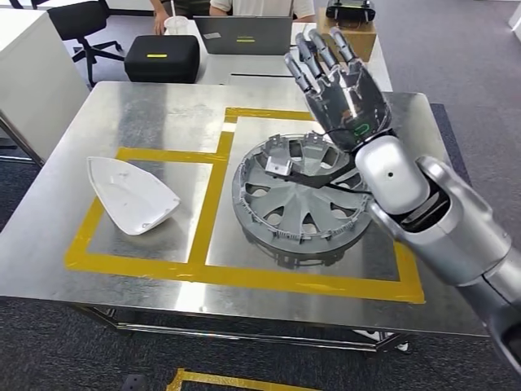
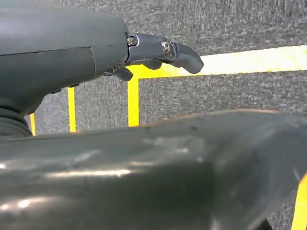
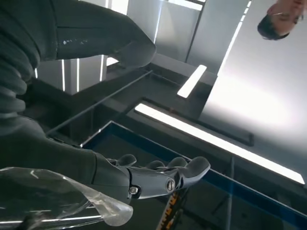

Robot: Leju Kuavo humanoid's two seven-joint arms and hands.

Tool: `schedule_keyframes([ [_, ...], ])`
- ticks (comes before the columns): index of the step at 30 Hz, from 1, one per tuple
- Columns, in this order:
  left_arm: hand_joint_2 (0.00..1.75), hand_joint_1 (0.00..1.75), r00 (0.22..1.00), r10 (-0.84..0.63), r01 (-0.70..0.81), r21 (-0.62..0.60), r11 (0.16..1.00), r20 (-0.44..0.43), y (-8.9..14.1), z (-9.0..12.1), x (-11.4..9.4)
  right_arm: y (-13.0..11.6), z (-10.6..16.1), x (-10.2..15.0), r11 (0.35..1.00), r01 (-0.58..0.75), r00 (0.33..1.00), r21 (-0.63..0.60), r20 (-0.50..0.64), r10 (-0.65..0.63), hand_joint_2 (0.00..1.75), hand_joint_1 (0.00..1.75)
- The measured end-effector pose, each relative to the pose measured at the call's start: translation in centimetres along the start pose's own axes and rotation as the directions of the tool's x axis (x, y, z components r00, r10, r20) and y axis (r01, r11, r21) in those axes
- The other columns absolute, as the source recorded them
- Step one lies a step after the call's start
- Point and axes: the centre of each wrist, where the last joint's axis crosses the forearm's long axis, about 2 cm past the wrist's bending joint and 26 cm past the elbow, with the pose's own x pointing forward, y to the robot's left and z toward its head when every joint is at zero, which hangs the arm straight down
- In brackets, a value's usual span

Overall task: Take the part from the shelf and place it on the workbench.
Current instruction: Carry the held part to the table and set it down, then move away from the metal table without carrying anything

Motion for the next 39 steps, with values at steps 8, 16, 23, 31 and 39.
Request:
schedule_keyframes([
  [8, 0.0, 0.0, 1.0, -0.008, 0.008, -0.004, 1.0, -0.001, -0.3, 0.1, -0.1, -1.4, 2.7, -0.4, 0.986, 0.156, 0.978, -0.062, -0.133, -0.163, 1.75, 0.0],
  [16, 0.0, 0.0, 0.997, -0.078, 0.078, -0.005, 0.997, 0.016, -0.4, 0.1, 0.1, -3.2, 5.3, -1.5, 0.964, 0.077, 0.905, -0.255, -0.387, -0.175, 1.75, 0.0],
  [23, 0.0, 0.0, 0.994, -0.111, 0.111, 0.001, 0.994, 0.023, -0.4, 0.1, 0.2, -2.5, 8.2, -1.7, 0.957, 0.052, 0.899, -0.284, -0.404, -0.169, 1.75, 0.0],
  [31, 0.0, 0.0, 0.992, -0.121, 0.121, 0.002, 0.993, 0.026, -0.4, 0.1, 0.3, -1.7, 9.4, -1.4, 0.963, 0.064, 0.898, -0.26, -0.406, -0.17, 1.75, 0.0],
  [39, 0.0, 0.0, 0.991, -0.131, 0.131, 0.005, 0.991, 0.025, -0.4, 0.1, 0.3, -1.2, 10.0, -1.0, 0.968, 0.078, 0.896, -0.238, -0.41, -0.173, 1.75, 0.0],
])
